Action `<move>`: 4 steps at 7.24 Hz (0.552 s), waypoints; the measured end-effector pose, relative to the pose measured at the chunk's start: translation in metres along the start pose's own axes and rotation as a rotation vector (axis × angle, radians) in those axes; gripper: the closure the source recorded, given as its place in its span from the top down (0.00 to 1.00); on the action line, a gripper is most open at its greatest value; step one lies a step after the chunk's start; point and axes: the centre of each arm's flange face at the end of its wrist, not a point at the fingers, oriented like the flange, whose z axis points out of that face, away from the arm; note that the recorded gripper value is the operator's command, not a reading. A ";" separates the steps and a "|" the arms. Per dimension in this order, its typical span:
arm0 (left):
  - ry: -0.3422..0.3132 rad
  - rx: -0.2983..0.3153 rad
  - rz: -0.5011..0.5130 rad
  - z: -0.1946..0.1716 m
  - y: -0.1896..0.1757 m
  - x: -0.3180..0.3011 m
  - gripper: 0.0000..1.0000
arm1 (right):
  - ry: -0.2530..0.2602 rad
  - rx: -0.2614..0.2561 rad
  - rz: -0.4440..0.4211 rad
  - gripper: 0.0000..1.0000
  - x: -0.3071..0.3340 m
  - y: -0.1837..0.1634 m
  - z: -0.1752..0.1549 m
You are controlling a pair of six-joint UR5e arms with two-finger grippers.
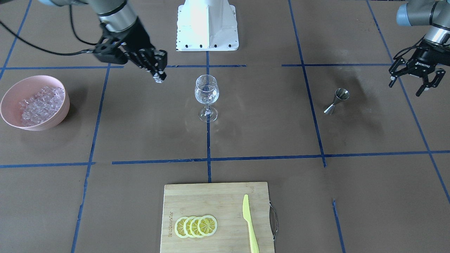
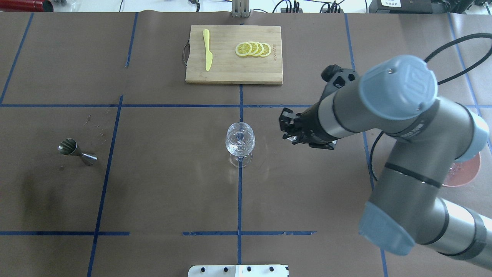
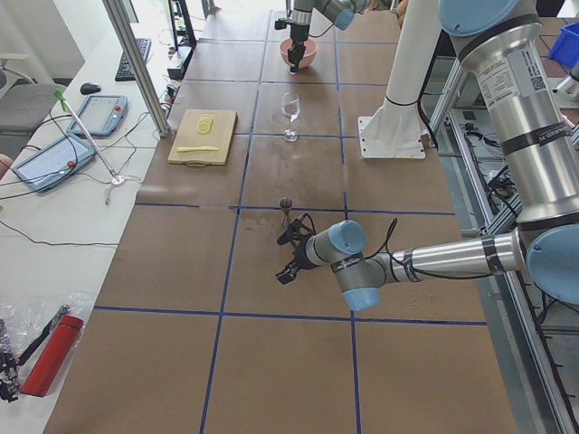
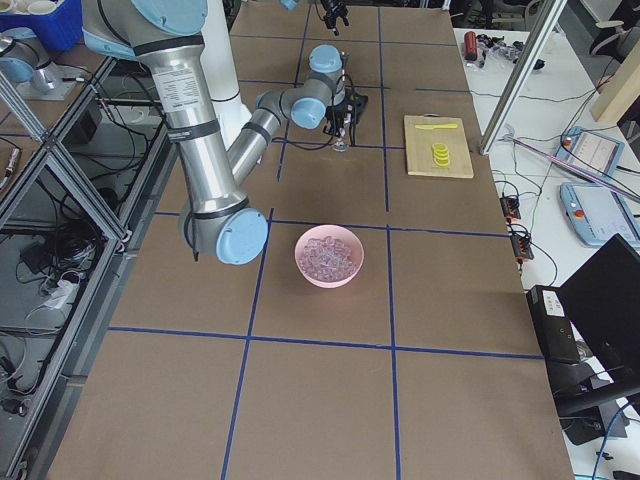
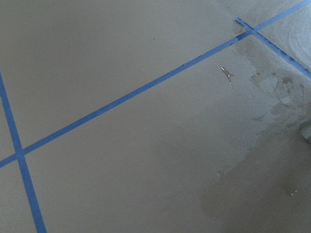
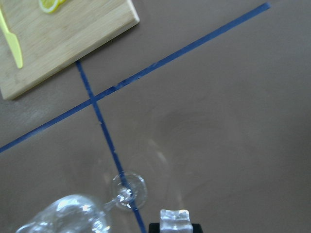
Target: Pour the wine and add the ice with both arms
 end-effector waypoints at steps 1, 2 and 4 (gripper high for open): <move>0.026 -0.033 -0.044 -0.003 -0.012 -0.010 1.00 | -0.002 0.011 0.000 0.00 -0.032 0.029 0.001; 0.037 -0.046 -0.065 -0.005 -0.017 -0.015 1.00 | -0.008 0.014 0.008 0.00 -0.054 0.045 0.003; 0.041 -0.050 -0.075 -0.007 -0.019 -0.019 1.00 | -0.009 0.027 0.017 0.00 -0.076 0.056 0.012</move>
